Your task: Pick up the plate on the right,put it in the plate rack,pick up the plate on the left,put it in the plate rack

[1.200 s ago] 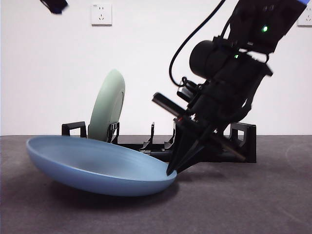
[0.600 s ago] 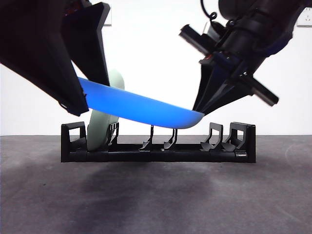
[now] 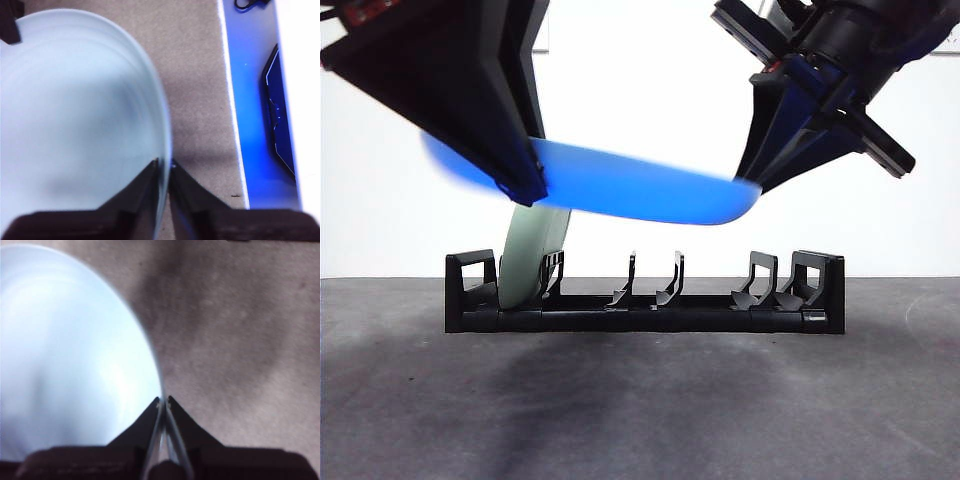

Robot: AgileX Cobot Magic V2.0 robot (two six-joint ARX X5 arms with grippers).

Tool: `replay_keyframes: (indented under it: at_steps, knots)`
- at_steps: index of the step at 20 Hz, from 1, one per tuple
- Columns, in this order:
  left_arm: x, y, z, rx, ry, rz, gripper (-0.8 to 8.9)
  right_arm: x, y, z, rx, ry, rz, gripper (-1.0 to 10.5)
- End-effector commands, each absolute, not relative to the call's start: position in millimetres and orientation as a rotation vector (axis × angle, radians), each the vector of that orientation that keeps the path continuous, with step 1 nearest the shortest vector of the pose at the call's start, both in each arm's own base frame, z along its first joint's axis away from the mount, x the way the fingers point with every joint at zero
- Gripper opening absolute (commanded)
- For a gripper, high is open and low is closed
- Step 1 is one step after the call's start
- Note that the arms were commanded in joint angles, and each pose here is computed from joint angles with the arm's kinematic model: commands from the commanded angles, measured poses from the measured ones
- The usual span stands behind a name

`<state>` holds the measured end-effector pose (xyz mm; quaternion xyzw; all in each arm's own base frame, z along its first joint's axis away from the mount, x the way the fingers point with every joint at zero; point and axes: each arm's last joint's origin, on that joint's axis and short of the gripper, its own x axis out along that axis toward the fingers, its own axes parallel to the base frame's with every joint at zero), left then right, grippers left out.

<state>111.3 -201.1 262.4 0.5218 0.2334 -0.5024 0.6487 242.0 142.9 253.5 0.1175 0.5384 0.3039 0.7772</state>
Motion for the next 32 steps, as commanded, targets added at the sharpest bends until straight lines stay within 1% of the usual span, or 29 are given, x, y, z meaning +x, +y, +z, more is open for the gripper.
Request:
replay_keyframes:
  at_steps: [1,5,6,8,9,10,13,15,18,20,22,23,25,26,28,30,32]
  knots:
    - [111,-203,262,1.187,0.527,-1.149,-0.09,242,143,254,0.246,1.157,0.674,-0.1]
    - [111,-203,262,1.183,0.525,-1.153,-0.09,244,142,257,0.25,1.129,0.679,0.1]
    - [111,-204,262,1.173,0.523,-1.17,-0.09,244,140,259,0.256,1.108,0.678,0.7]
    - [111,-206,264,1.141,0.499,-1.199,-0.09,244,134,269,0.268,1.046,0.681,3.4]
    - [112,-208,265,1.126,0.481,-1.197,-0.09,243,130,276,0.277,1.002,0.682,4.3]
    - [112,-210,266,1.109,0.458,-1.201,-0.09,241,124,286,0.286,0.95,0.682,4.8]
    - [117,-217,271,1.029,0.392,-1.178,-0.09,229,104,320,0.313,0.751,0.682,4.7]
    - [126,-224,272,0.913,0.368,-1.141,-0.09,214,88,346,0.329,0.592,0.675,4.7]
    - [155,-231,278,0.587,0.337,-1.125,-0.09,185,65,380,0.353,0.369,0.649,4.7]
    - [179,-230,283,0.361,0.303,-1.094,-0.09,161,52,397,0.343,0.239,0.56,4.7]
    - [193,-228,287,0.234,0.275,-1.098,-0.09,149,47,403,0.332,0.179,0.509,4.7]
    - [202,-225,290,0.143,0.257,-1.113,-0.09,141,44,407,0.324,0.147,0.487,4.7]
    - [217,-221,294,-0.01,0.23,-1.142,-0.09,131,41,411,0.303,0.105,0.463,4.7]
    - [224,-219,296,-0.077,0.221,-1.144,-0.09,129,40,412,0.297,0.095,0.452,4.7]
    - [238,-213,297,-0.201,0.204,-1.108,-0.09,124,38,413,0.295,0.085,0.448,4.7]
    - [253,-206,296,-0.303,0.186,-1.067,-0.09,122,38,412,0.294,0.093,0.447,4.7]
    - [266,-201,294,-0.395,0.168,-1.053,-0.09,122,38,410,0.29,0.112,0.445,4.7]
